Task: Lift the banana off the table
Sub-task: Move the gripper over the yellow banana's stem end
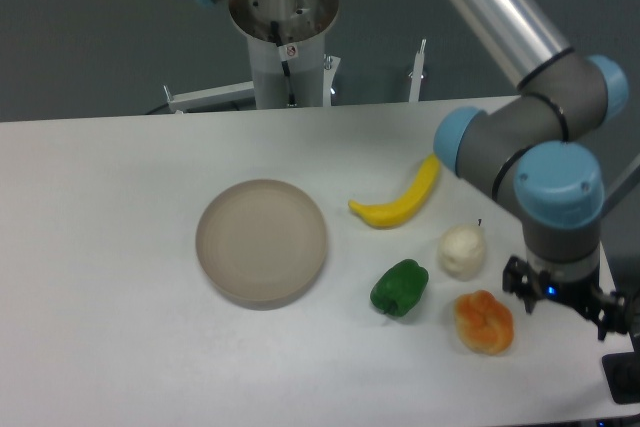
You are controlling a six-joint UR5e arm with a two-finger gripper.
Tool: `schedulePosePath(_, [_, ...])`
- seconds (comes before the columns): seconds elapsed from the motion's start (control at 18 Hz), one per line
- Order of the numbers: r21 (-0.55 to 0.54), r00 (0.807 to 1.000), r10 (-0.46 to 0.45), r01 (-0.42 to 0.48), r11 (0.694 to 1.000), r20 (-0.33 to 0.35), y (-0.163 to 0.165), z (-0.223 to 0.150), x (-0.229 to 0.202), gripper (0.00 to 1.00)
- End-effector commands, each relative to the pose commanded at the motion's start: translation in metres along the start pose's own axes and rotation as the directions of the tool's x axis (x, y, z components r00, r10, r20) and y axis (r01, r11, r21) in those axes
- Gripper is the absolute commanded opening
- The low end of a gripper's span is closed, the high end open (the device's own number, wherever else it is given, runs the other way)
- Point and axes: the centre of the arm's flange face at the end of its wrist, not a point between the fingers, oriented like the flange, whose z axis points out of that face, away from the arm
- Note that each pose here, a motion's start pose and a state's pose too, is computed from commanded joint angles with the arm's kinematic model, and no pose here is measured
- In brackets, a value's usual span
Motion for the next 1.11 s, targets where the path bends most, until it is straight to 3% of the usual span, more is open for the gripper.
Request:
schedulePosePath(0.28, [-0.036, 0.994, -0.006, 0.002, 0.999, -0.109, 0.046, -0.030, 0.030, 1.00])
schedulePosePath(0.67, [-0.039, 0.970, -0.011, 0.001, 0.999, -0.241, 0.096, -0.002, 0.098, 1.00])
schedulePosePath(0.89, [-0.035, 0.958, 0.044, -0.057, 0.998, -0.282, 0.114, 0.027, 0.135, 1.00])
schedulePosePath(1.11, [-0.022, 0.965, 0.053, -0.061, 0.998, -0.256, 0.117, 0.056, 0.164, 1.00])
